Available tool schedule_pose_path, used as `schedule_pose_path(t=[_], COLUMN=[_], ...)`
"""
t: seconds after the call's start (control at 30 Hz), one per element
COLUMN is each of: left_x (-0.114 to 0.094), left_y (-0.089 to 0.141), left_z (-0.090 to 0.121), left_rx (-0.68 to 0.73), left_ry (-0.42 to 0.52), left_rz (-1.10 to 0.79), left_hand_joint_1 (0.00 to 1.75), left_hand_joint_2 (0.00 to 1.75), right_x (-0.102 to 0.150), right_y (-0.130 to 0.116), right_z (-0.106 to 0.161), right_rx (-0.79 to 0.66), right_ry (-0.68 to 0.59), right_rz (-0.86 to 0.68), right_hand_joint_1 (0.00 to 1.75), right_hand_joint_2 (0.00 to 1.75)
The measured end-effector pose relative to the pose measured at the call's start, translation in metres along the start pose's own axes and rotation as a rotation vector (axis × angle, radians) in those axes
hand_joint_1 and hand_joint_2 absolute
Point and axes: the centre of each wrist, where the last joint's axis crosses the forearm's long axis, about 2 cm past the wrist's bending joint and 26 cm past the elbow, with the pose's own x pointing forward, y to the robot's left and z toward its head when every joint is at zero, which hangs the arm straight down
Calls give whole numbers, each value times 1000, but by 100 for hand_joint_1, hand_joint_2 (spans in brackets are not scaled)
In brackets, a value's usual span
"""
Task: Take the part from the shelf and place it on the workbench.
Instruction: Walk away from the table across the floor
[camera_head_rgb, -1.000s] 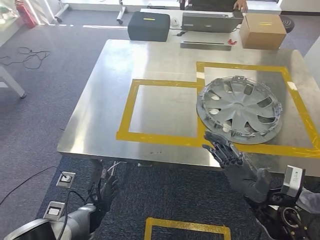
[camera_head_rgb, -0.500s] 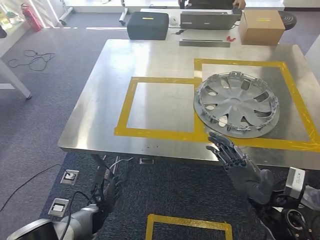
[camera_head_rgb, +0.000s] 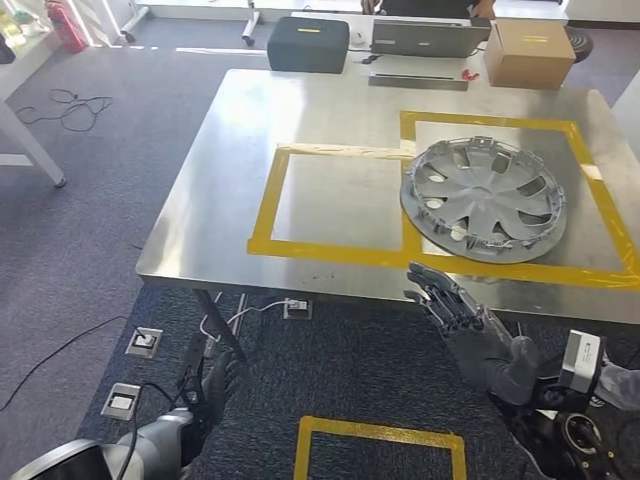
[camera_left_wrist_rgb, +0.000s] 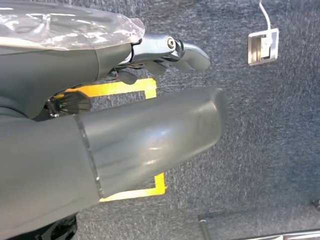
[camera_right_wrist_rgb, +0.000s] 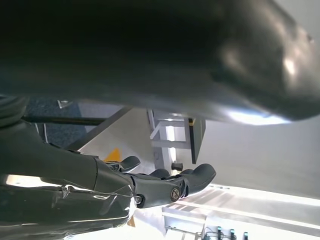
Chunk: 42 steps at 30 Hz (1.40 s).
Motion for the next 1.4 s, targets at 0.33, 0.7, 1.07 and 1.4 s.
schedule_pose_path(t=[0.33, 0.7, 1.07, 1.4], left_x=[-2, -4, -4, -8], left_y=[-1, 1, 5, 8], left_z=[1, 2, 3, 6], left_rx=[0, 4, 13, 27], left_ry=[6, 9, -5, -4], left_rz=[2, 4, 11, 17], left_hand_joint_1=[0, 0, 0, 0], left_hand_joint_2=[0, 0, 0, 0], right_x=[0, 0, 2, 3], right_y=[0, -1, -6, -13], right_z=[0, 0, -2, 0], right_rx=[-1, -12, -101, -139], right_ry=[2, 13, 81, 60], right_rz=[1, 11, 54, 41], right_hand_joint_1=[0, 0, 0, 0], right_hand_joint_2=[0, 0, 0, 0])
